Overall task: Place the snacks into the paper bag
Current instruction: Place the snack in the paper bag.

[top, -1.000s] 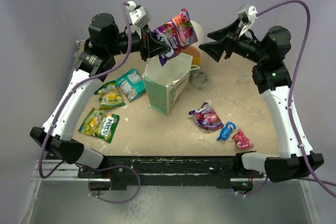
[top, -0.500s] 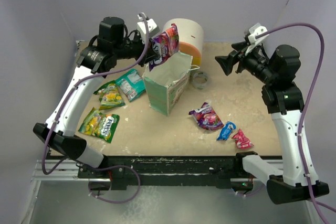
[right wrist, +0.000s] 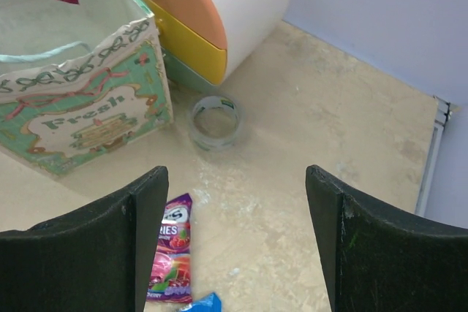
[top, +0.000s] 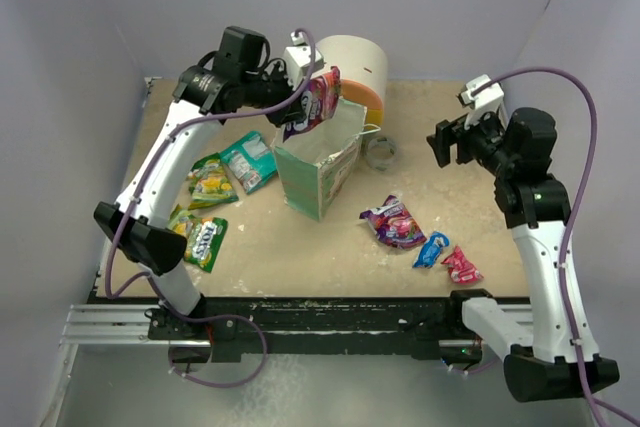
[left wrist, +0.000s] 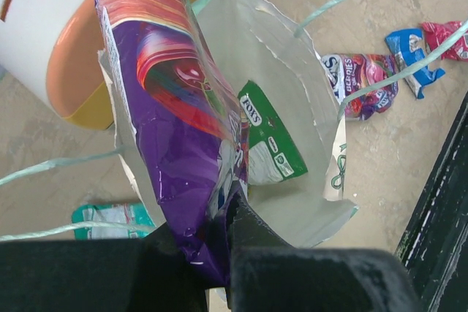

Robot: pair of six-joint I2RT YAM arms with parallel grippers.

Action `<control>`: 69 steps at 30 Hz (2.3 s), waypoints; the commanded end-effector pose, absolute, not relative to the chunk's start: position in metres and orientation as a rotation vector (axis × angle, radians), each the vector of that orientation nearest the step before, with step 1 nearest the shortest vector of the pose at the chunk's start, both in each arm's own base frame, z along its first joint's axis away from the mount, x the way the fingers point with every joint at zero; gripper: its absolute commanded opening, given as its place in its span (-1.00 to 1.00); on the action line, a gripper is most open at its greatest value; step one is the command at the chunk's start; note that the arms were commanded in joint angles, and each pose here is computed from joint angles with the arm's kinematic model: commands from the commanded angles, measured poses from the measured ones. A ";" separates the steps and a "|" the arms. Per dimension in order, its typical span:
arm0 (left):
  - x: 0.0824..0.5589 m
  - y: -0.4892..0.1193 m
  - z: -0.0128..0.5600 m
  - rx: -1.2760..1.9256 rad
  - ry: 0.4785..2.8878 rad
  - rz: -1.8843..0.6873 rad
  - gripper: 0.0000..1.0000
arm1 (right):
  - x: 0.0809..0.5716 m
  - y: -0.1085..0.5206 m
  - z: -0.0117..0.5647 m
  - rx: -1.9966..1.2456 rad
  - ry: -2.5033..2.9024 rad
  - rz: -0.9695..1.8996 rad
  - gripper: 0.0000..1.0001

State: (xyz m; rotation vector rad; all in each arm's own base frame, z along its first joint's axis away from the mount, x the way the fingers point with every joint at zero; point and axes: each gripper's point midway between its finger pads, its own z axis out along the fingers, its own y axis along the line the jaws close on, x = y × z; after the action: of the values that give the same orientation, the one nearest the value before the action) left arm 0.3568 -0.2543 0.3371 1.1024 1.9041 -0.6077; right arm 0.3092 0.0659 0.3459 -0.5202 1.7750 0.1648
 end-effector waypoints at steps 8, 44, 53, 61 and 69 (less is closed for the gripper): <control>0.367 -0.266 0.339 1.181 1.868 -0.519 -1.00 | 0.305 0.046 0.357 -0.459 1.729 0.124 0.56; 0.370 -0.263 0.295 1.210 1.874 -0.370 -1.00 | 0.305 0.039 0.315 -0.528 1.826 0.107 0.60; 0.380 -0.258 0.292 1.206 1.876 -0.306 -0.94 | 0.303 0.038 0.312 -0.524 1.831 0.102 0.60; 0.387 -0.252 0.269 1.199 2.005 -0.264 -0.86 | 0.301 0.039 0.309 -0.536 1.828 0.101 0.61; 0.385 -0.250 0.245 1.210 2.113 -0.268 -0.71 | 0.300 0.039 0.307 -0.540 1.832 0.099 0.62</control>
State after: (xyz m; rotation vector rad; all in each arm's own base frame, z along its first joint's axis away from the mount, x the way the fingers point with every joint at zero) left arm 0.3802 -0.2488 0.2257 1.2504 2.1375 -0.2799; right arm 0.3012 0.0366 0.2962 -0.5167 1.8819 0.1050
